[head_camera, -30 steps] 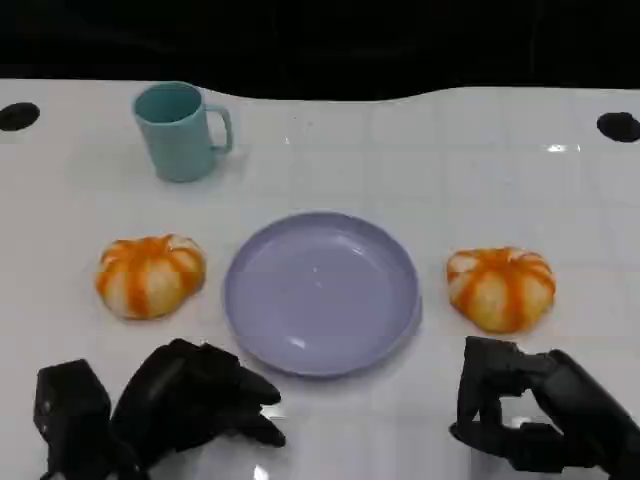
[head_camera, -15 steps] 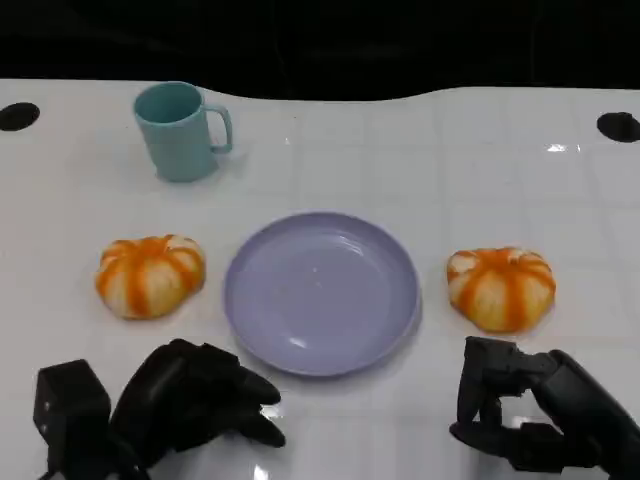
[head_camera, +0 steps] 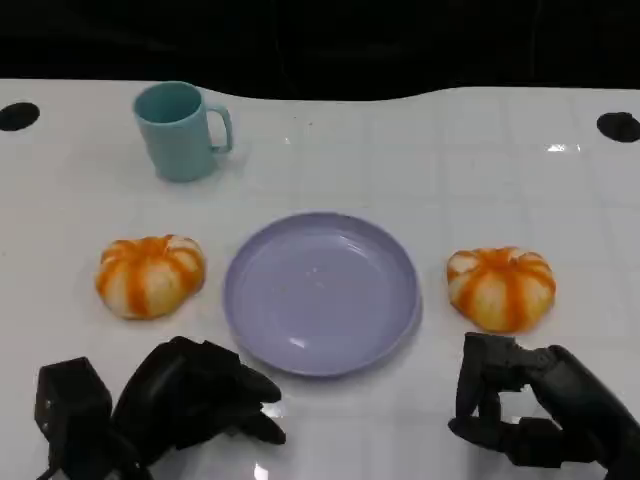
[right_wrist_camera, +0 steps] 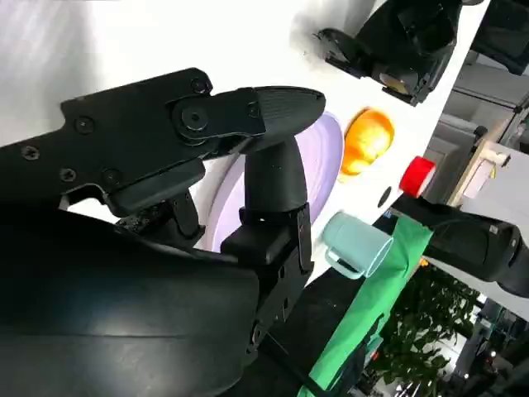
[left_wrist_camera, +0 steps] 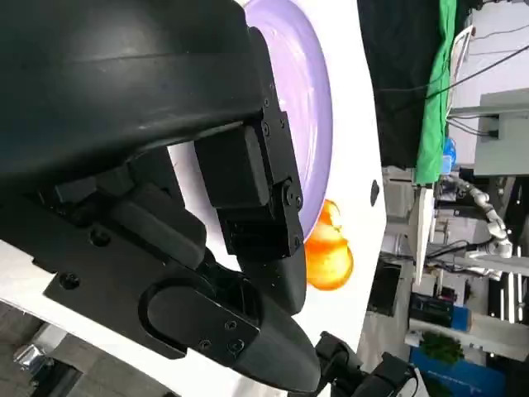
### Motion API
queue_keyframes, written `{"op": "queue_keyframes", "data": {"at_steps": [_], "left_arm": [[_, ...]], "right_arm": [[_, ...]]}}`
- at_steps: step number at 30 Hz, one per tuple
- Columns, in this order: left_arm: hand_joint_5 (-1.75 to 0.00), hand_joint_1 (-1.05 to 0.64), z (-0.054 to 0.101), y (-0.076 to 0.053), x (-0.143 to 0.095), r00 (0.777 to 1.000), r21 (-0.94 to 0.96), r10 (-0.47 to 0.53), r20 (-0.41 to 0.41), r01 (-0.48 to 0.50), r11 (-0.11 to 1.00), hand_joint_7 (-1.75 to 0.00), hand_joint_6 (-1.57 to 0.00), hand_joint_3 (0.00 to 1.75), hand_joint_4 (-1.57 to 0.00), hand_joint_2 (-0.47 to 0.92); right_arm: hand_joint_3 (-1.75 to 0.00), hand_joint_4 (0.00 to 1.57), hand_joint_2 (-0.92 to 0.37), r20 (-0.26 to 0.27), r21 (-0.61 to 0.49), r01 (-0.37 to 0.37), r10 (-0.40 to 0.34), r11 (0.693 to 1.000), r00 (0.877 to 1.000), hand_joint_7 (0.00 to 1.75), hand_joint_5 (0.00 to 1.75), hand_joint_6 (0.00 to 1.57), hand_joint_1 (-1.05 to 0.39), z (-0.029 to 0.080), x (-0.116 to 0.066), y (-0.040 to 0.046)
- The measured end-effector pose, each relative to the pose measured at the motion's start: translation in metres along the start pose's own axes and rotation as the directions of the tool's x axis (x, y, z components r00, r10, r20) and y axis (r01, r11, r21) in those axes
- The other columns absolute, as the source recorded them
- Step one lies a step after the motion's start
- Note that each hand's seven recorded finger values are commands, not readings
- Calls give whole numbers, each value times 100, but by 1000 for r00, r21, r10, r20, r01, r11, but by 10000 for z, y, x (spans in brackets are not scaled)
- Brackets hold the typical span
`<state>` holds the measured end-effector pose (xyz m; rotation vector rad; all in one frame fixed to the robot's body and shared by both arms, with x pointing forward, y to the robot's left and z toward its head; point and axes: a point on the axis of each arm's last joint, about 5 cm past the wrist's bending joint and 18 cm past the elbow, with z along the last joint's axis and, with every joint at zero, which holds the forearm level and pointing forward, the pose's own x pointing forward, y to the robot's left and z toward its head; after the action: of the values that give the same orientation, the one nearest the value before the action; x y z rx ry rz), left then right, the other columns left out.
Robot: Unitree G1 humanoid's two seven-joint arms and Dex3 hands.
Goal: Grasp the bread from the table and place it into the plate.
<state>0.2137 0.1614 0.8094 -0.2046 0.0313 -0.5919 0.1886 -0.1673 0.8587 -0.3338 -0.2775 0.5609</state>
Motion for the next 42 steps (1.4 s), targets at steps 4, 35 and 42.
{"op": "queue_keyframes", "data": {"at_steps": [4, 35, 42], "left_arm": [[-22, -105, -3, 0, -2, 1000, -1, 0, -2, 0, 1000, 0, -155, 0, -157, 81], [-21, -105, 9, 13, 2, 1000, -6, 0, -7, 0, 1000, 0, -155, 0, -157, 80], [-21, -105, 10, 12, 3, 1000, -5, -1, -6, 1, 1000, 0, -155, 0, -157, 80]], "right_arm": [[-26, 79, -92, 0, 0, 0, 0, 1000, 1000, 168, 175, 63, -45, 0, 0, 0], [-4, 26, -92, 27, -533, 131, -138, 836, 990, 0, 38, 37, -62, 412, 107, -485], [-1, 19, -90, 5, -685, 131, -175, 717, 984, 0, 29, 30, -64, 430, 99, -534]]}}
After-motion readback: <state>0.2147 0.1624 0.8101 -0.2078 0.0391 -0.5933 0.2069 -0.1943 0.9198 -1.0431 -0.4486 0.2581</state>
